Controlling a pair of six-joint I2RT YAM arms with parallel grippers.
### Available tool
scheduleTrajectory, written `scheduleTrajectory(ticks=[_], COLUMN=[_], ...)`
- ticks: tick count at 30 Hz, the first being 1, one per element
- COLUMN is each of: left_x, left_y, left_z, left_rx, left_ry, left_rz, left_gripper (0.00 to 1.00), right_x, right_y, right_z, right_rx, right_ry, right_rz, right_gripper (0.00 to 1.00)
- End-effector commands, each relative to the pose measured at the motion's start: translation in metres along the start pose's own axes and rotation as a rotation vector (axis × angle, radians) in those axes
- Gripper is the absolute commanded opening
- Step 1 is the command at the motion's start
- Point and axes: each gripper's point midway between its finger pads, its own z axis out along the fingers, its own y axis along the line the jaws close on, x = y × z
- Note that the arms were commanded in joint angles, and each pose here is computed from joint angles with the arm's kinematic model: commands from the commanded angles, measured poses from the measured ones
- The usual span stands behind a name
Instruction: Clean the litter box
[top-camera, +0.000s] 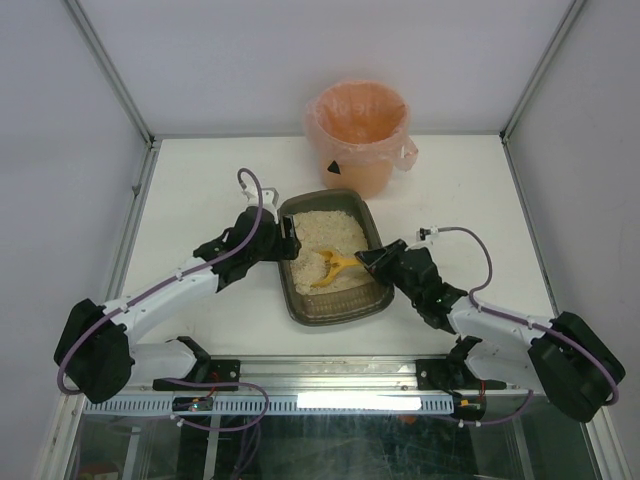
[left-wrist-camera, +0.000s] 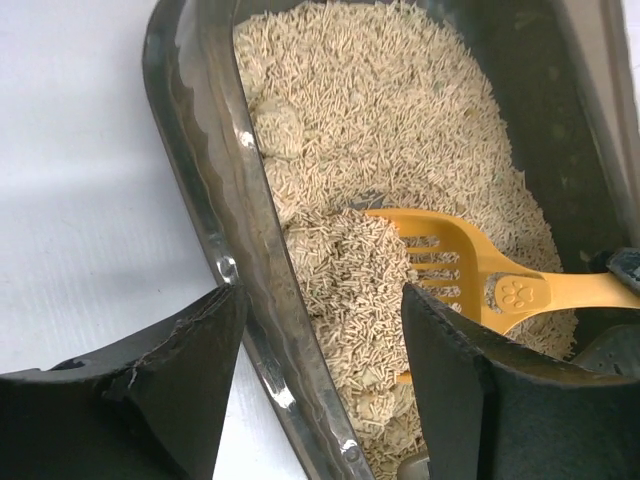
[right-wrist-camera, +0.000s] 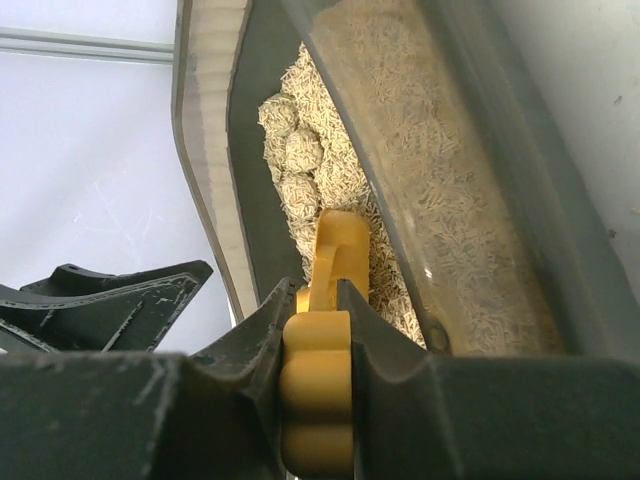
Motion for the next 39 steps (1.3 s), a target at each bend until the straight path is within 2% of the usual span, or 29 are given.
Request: scheduleTrajectory(ticks=[1, 12, 21, 25, 29, 33, 36, 39], left_x=[-0.043, -0.069, -0.082, -0.085, -0.086, -0.085, -0.086, -0.086], left_y=[-0.005, 0.001, 0.006, 0.007, 0.006, 0.007, 0.006, 0.006], left_z=[-0.020, -0.045, -0.056, -0.056, -0.055, -0.056, -0.055, -0.056], left_rx=[0.011, 0.003, -0.021, -0.029, -0.024, -0.025, -0.022, -0.024], left_ry=[-0.130, -0.235, -0.293, -0.303, -0.300, -0.303, -0.299, -0.303], left_rz=[-0.007, -0.013, -0.014, -0.013, -0.017, -0.021, -0.015, -0.020], left_gripper=[0.66, 0.72, 0.76, 0.77, 0.77, 0.78, 0.78, 0.78], right_x=[-0.010, -0.026, -0.055, -0.057, -0.077, -0.077, -0.090, -0.080], right_y=[0.011, 0.025, 0.027, 0.040, 0.032, 0.046, 0.037, 0.056], right_z=[-0.007, -0.020, -0.038, -0.044, -0.046, -0.048, -0.051, -0.055], right_rx=[-0.079, -0.276, -0.358, -0.416, -0.399, -0.468, -0.479, -0.562], right_ry=[-0.025, -0.015, -0.041, -0.016, -0.062, -0.018, -0.054, 0.017], right_rz=[0.027, 0.081, 0.044, 0.037, 0.092, 0.079, 0.154, 0.118], right_gripper=[0.00, 0.00, 0.00, 0.00, 0.00, 0.00, 0.00, 0.00])
